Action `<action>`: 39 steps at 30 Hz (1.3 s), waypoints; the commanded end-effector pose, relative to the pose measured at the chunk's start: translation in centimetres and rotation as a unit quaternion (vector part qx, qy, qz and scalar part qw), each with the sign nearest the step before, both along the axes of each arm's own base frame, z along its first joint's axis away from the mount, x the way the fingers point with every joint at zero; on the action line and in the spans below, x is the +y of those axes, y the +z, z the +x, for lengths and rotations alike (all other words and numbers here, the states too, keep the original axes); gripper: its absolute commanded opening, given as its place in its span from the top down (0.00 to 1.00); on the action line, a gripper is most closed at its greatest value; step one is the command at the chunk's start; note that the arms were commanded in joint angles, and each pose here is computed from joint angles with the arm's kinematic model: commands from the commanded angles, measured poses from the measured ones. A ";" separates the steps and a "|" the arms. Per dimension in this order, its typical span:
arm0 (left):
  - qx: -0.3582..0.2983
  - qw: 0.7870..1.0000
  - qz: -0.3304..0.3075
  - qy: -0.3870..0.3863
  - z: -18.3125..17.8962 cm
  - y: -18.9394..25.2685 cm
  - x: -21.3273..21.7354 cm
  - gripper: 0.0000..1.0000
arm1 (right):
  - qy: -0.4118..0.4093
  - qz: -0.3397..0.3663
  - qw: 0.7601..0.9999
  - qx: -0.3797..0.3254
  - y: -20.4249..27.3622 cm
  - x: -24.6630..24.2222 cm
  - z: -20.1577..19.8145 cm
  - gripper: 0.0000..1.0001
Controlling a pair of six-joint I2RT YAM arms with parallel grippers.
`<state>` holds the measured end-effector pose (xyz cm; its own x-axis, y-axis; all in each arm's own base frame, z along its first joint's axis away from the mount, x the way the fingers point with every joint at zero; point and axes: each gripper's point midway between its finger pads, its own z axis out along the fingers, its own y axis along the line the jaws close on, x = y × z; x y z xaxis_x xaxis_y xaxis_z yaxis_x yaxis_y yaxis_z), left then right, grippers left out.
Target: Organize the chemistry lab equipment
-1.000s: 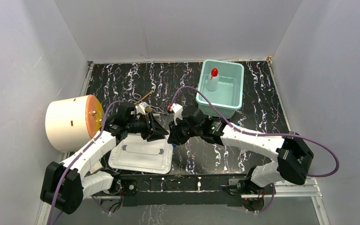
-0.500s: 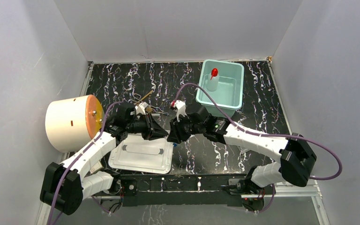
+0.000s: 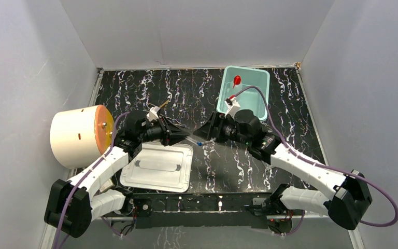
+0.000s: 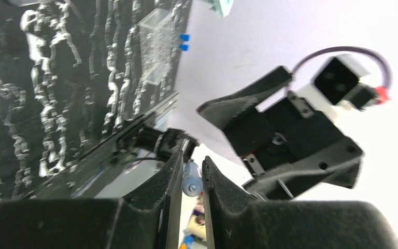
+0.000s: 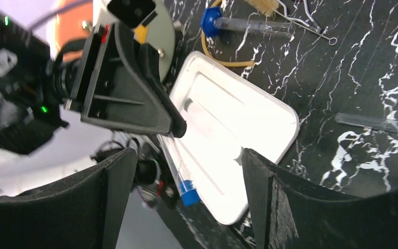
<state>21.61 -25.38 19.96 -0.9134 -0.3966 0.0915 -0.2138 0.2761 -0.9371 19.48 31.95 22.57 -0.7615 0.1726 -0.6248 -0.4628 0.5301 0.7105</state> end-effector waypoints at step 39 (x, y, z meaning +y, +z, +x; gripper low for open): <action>0.035 0.980 -0.170 0.094 3.9 6.0 -0.7 0.96 | -0.124 0.191 0.959 0.168 6.1 0.1 2.9 0.66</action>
